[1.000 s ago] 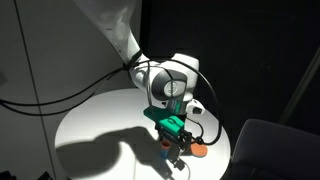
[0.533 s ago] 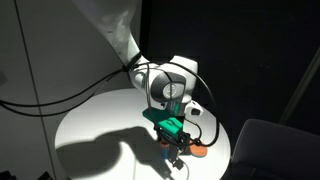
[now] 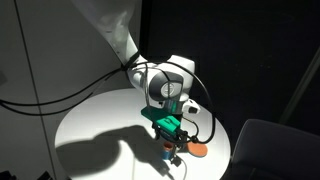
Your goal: Pick up the stacked blue and orange cups and move them to the left side of the table
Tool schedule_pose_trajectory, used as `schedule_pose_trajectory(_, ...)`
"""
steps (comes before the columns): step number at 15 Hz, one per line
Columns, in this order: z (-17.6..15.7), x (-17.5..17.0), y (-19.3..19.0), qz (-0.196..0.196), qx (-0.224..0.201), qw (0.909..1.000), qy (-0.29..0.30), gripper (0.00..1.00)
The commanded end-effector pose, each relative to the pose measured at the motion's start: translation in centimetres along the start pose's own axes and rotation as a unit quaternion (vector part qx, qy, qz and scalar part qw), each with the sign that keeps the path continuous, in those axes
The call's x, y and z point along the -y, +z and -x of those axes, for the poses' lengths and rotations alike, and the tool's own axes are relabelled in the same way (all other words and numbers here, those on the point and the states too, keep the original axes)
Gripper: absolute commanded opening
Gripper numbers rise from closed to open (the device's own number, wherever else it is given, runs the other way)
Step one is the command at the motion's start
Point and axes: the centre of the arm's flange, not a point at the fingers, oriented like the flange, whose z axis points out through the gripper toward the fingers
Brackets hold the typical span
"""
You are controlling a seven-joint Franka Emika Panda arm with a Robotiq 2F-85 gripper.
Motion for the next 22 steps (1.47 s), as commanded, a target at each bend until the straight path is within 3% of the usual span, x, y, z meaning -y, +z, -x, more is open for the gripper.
schedule_pose_trajectory(1,-0.7,-0.3,-0.1,-0.002,-0.008,0.9999,-0.012,1.0)
schedule_pose_trajectory(12,-1.5,-0.4,1.8,0.012,-0.028,0.9994,-0.017,1.0)
schedule_pose_trajectory(13,-1.5,-0.4,2.0,0.012,-0.029,0.9994,-0.017,0.75)
schedule_pose_trajectory(14,-1.4,-0.3,2.1,0.012,-0.028,0.9994,-0.018,0.74)
schedule_pose_trajectory(21,-0.3,0.0,0.7,0.016,-0.03,0.9993,-0.013,0.19)
schedule_pose_trajectory(22,-0.2,0.1,0.0,0.014,-0.033,0.9993,-0.012,0.19)
